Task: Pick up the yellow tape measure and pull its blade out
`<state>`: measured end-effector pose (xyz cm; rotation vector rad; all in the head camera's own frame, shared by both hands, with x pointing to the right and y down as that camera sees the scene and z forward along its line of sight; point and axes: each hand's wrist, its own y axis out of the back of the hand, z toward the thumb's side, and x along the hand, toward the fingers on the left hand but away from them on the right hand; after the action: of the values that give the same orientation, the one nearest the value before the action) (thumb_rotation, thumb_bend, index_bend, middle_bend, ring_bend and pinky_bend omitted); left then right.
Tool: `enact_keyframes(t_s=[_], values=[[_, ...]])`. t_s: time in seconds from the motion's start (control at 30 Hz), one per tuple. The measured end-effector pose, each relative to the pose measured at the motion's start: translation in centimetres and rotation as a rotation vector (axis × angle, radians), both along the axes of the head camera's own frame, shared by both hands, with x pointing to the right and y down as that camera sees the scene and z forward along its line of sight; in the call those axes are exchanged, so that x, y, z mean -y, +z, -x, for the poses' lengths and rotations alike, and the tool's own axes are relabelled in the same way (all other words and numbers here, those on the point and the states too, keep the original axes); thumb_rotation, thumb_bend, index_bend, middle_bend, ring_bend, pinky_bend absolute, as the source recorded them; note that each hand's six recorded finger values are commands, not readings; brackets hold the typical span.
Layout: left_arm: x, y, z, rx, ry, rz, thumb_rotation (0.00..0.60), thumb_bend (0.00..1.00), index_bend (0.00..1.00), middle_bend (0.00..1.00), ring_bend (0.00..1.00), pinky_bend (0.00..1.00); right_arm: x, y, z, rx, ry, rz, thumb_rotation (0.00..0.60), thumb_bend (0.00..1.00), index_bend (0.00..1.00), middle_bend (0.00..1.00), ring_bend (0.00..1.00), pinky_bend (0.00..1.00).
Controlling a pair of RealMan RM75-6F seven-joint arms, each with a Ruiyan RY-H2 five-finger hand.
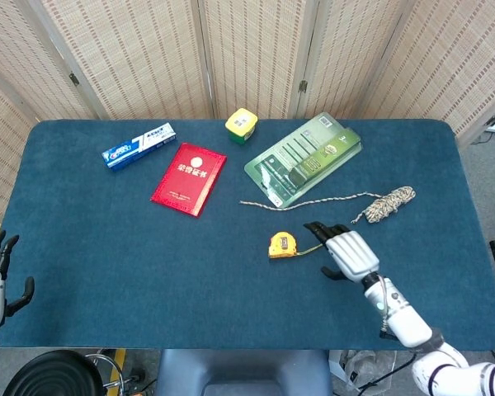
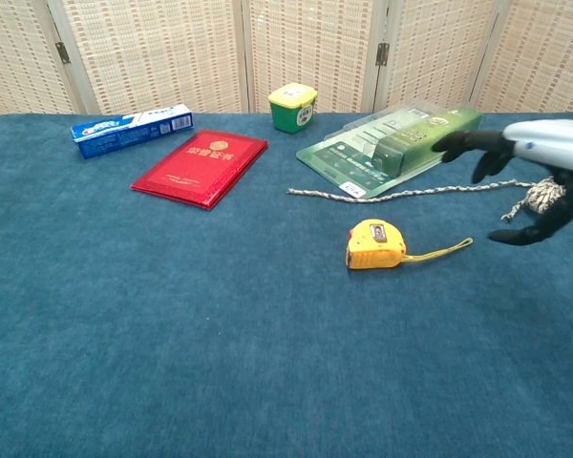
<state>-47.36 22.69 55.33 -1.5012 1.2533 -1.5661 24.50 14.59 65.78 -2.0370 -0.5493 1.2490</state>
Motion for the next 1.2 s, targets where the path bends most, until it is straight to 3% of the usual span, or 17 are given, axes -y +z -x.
enact_keyframes(t_s=[0.23,0.43,0.93,1.2], values=[[-0.1,-0.1,0.4,0.003,-0.01,0.002,0.6,0.5,0.1,0.0,0.0,0.0,1.4,4.2,3.5,-0.045,-0.047,0.039,0.6,0.31,0.11,0.19,0.25,0.21],[-0.2,-0.1,0.6,0.006,-0.018,0.005,0.6,0.5,0.1,0.0,0.0,0.0,2.2,6.2,4.7,-0.077,-0.057,0.048,0.6,0.31,0.14,0.21,0.25,0.21],[-0.1,-0.1,0.8,0.01,-0.028,0.005,0.6,0.5,0.1,0.0,0.0,0.0,2.0,9.1,6.7,-0.121,-0.104,0.07,0.6,0.31,0.18,0.25,0.27,0.21],[0.3,0.1,0.6,0.011,-0.023,0.008,0.6,0.5,0.1,0.0,0.0,0.0,2.3,9.6,6.9,-0.129,-0.099,0.071,0.6,0.31,0.27,0.33,0.28,0.21]])
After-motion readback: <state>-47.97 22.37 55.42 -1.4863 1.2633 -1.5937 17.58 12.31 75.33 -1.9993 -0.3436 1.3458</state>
